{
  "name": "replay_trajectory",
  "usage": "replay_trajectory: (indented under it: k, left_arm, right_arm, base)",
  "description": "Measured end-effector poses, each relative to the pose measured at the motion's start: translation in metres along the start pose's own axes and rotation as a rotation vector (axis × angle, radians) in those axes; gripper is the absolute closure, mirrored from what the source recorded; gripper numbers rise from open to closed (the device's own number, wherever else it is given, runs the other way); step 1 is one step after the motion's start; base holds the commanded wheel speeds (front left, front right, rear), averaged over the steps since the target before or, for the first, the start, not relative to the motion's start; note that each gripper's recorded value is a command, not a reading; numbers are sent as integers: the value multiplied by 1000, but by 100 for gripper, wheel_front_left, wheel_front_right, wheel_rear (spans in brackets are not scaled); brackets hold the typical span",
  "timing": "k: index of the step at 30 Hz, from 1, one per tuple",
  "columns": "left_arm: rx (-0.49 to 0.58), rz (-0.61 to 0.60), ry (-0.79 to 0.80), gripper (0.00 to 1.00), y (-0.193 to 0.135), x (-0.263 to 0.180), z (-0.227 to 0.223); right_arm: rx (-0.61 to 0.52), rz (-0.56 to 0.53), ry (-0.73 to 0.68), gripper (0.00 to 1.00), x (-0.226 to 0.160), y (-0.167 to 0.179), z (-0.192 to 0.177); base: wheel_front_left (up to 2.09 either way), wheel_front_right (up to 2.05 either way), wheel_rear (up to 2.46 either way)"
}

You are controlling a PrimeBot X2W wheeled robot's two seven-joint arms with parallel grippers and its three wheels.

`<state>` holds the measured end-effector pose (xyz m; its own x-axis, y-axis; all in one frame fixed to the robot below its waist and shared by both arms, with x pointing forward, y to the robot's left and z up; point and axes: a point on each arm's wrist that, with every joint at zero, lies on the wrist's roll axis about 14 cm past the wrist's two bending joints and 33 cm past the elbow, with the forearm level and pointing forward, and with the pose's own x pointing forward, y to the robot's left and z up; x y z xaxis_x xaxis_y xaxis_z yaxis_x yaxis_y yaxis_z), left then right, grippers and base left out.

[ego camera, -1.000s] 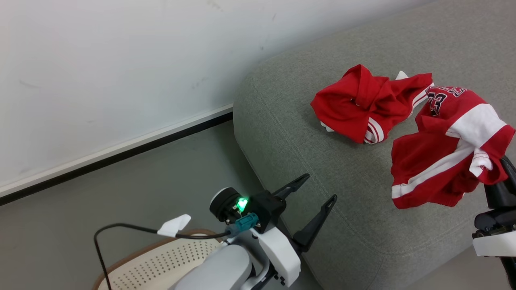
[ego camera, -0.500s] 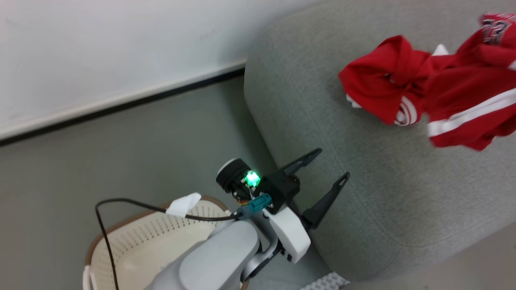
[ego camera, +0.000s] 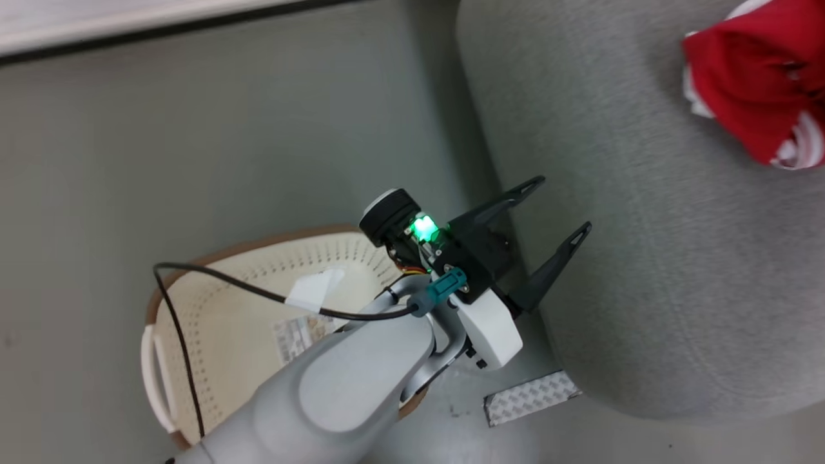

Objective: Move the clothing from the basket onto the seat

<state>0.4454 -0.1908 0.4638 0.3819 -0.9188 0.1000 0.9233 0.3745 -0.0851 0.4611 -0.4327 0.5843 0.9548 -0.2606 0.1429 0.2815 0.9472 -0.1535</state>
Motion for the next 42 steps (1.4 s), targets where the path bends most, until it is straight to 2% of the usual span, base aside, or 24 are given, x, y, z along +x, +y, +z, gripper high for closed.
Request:
replay_trajectory:
  k: [8, 16, 17, 18, 19, 20, 27, 32, 42]
  left_arm:
    - [-34, 96, 54, 0, 33, -20, -34]
    - [-25, 150, 55, 0, 48, -30, -35]
    - [-21, 155, 55, 0, 49, -31, -33]
    - [-19, 157, 53, 0, 49, -31, -31]
    - [-18, 161, 51, 0, 49, -32, -29]
    - [-14, 163, 49, 0, 49, -32, -26]
    - [14, 179, 32, 0, 42, -37, -3]
    - [30, 188, 17, 0, 33, -42, 17]
    - [87, 223, -51, 0, 13, -59, 70]
  right_arm:
    - [16, 70, 281, 100, 20, 34, -107]
    - [17, 111, 587, 100, 7, 53, -176]
    - [18, 106, 627, 89, 5, 52, -181]
    - [13, 108, 667, 66, 0, 51, -185]
    - [11, 113, 687, 36, -3, 52, -187]
    - [10, 114, 692, 0, -4, 51, -187]
    - [-3, 127, 705, 0, -18, 47, -172]
    - [-21, 142, 665, 0, -27, 40, -147]
    - [-27, 203, 407, 0, -37, 29, -54]
  base:
    - [0, 0, 0]
    - [0, 0, 0]
    - [0, 0, 0]
    - [0, 0, 0]
    - [0, 0, 0]
    - [0, 0, 0]
    - [0, 0, 0]
    - [0, 0, 0]
    - [0, 0, 0]
